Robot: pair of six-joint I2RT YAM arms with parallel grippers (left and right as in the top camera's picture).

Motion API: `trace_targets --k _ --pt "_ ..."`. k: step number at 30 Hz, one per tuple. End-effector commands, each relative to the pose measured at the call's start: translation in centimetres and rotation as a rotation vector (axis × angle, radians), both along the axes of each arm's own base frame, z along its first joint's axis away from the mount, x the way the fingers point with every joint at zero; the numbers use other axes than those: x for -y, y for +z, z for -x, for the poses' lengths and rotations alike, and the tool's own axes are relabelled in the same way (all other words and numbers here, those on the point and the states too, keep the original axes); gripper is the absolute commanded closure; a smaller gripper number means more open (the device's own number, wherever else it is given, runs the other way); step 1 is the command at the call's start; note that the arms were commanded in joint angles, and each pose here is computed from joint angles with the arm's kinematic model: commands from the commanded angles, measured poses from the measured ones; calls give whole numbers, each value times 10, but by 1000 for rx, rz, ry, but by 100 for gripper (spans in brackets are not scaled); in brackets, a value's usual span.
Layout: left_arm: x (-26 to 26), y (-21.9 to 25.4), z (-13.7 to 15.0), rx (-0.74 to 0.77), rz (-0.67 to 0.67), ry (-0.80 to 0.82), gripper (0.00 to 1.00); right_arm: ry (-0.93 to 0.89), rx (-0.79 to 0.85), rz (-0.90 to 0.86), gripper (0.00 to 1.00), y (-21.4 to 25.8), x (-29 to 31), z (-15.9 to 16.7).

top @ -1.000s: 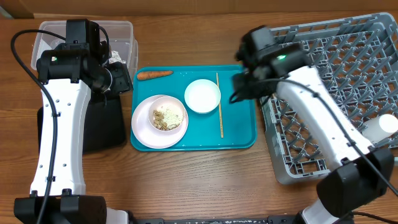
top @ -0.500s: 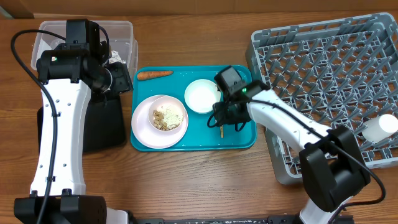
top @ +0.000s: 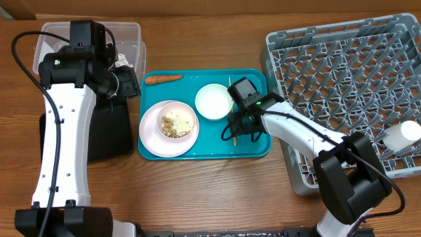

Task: Sort waste into correct bins and load items into the dishwasher
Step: 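Return the right gripper to the tray and grasp the second chopstick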

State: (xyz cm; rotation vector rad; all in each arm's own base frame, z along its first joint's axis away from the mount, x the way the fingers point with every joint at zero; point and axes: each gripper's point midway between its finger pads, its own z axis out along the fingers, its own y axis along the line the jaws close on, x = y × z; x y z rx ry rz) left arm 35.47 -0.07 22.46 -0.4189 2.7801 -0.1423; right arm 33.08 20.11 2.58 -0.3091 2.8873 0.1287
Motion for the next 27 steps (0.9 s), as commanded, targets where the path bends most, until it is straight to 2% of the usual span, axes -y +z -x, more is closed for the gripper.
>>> trace_targets --k 1,11,14,15,19,22,25,27 --pt "2 5 -2 15 -6 3 34 16 -8 39 37 -11 3 1" --pt "1 5 -2 16 -7 3 32 66 -44 54 35 -29 -12 14" --pt "1 5 -2 15 -6 3 31 60 -33 77 39 -29 -9 13" --pt "1 5 -2 14 -6 3 32 60 -33 77 42 -29 -9 13" --pt "1 5 -2 14 -6 3 32 52 -33 79 66 -29 -6 11" --pt "1 5 -2 12 -6 3 32 45 -43 85 78 -29 -3 12" --pt "2 4 -1 8 -5 3 32 43 -51 91 79 -30 0 14" --pt "1 4 -1 8 -6 3 32 43 -53 92 85 -30 0 14"
